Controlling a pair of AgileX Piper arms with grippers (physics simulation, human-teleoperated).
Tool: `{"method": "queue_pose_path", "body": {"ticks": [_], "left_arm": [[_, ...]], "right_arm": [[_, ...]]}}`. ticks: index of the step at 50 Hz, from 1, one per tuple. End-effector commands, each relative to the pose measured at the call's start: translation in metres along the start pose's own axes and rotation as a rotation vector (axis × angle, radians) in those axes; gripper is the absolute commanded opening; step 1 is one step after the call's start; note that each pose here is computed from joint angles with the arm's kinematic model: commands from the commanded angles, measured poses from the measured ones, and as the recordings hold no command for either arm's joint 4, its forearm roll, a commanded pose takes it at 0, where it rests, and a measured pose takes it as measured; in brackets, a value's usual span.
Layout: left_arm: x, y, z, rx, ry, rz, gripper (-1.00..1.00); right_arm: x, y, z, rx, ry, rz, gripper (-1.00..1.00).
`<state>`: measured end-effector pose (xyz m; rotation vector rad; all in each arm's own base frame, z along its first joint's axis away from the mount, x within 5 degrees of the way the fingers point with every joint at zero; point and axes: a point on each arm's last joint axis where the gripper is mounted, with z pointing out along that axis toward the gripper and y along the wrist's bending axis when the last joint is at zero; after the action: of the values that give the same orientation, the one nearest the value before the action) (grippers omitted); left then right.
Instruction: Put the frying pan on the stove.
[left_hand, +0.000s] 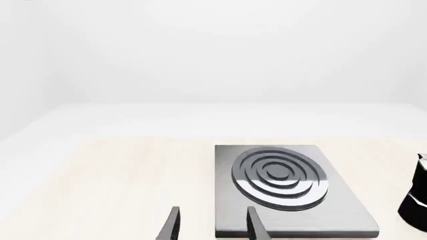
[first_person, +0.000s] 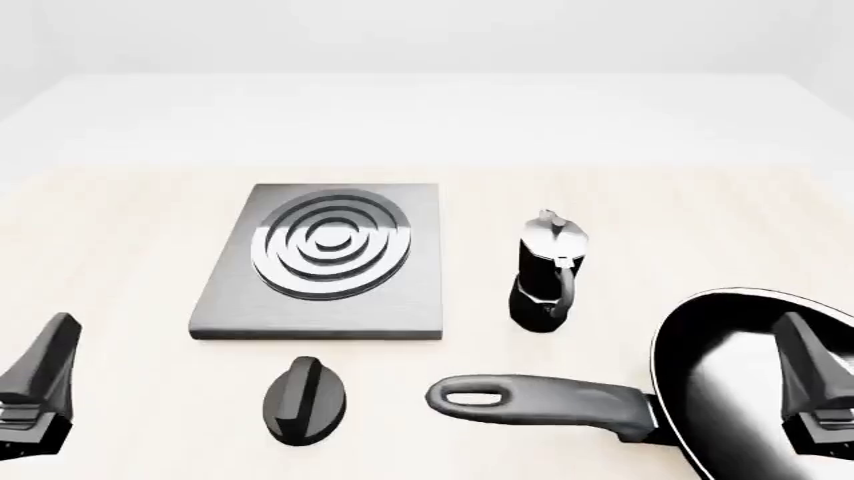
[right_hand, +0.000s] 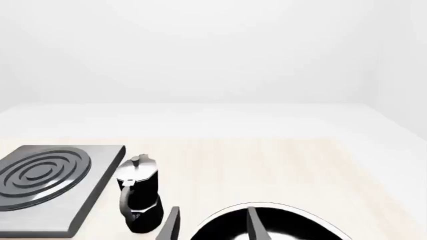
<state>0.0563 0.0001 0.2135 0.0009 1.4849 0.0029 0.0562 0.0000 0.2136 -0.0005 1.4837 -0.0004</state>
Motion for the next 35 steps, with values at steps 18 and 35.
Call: {"method": "queue_pose_path", "body": {"ticks": [18,35], "left_arm": [[-0.012,-0.012,0.024,0.151,0.087,-0.048,1.00],[-0.123,-0.079,0.108,0.499,0.410,0.147,1.00]], "right_arm": [[0.000,0.000,0.000,0.000,0.001,0.000,1.00],[0.000,0.000,0.000,0.001,0.001,0.001,1.00]]}}
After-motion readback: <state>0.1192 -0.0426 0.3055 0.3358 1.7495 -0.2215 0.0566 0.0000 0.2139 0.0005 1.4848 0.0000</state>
